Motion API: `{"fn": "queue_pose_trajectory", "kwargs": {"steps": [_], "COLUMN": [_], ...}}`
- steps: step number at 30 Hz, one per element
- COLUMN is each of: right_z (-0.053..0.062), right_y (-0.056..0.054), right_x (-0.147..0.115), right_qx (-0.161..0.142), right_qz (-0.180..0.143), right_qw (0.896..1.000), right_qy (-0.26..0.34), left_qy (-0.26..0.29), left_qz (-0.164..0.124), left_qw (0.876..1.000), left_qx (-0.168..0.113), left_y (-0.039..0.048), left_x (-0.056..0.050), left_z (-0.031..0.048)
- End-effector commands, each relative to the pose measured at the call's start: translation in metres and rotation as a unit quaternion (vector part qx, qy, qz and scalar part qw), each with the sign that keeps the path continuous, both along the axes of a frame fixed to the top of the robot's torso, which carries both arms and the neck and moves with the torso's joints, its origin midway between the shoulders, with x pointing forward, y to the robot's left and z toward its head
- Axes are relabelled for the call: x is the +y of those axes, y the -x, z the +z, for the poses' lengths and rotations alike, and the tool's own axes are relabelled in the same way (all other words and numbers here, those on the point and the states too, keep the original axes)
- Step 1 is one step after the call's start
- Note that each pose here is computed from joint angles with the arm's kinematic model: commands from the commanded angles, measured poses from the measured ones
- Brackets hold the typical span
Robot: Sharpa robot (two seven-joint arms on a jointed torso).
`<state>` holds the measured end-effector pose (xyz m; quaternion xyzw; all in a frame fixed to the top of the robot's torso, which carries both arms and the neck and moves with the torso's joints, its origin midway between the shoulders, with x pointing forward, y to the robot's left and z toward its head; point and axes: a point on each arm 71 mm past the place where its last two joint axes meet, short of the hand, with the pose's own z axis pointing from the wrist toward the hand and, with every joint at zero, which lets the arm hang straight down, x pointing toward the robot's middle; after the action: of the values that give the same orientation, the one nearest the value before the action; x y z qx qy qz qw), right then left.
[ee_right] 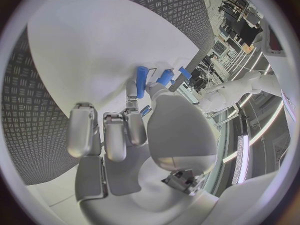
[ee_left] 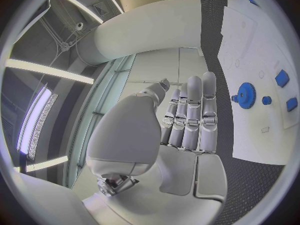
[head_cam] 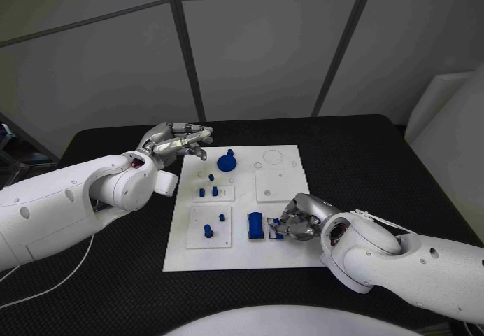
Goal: Assemble the parts on the task board
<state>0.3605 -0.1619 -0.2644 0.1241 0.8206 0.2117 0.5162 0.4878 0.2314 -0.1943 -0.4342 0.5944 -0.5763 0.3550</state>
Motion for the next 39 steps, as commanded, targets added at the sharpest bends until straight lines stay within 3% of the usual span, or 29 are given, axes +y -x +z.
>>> {"fn": "queue_pose_trajectory", "kwargs": {"steps": [1, 39], "right_z": [-0.0015, 0.0008], "right_y": [0.003, 0.002], "right_x": [0.0057, 0.0127], "right_qx": [0.008, -0.009], "right_qz": [0.008, 0.01], "right_qw": [1.0, 1.0], "right_qy": [-0.007, -0.014], "left_qy": [0.003, 0.002], "left_qz": [-0.007, -0.009], "left_qw": [1.0, 1.0], "left_qx": [0.002, 0.005], "left_y": [0.0, -0.0003], "left_x": [-0.0015, -0.0014], "left_z": [0.0004, -0.0002]}}
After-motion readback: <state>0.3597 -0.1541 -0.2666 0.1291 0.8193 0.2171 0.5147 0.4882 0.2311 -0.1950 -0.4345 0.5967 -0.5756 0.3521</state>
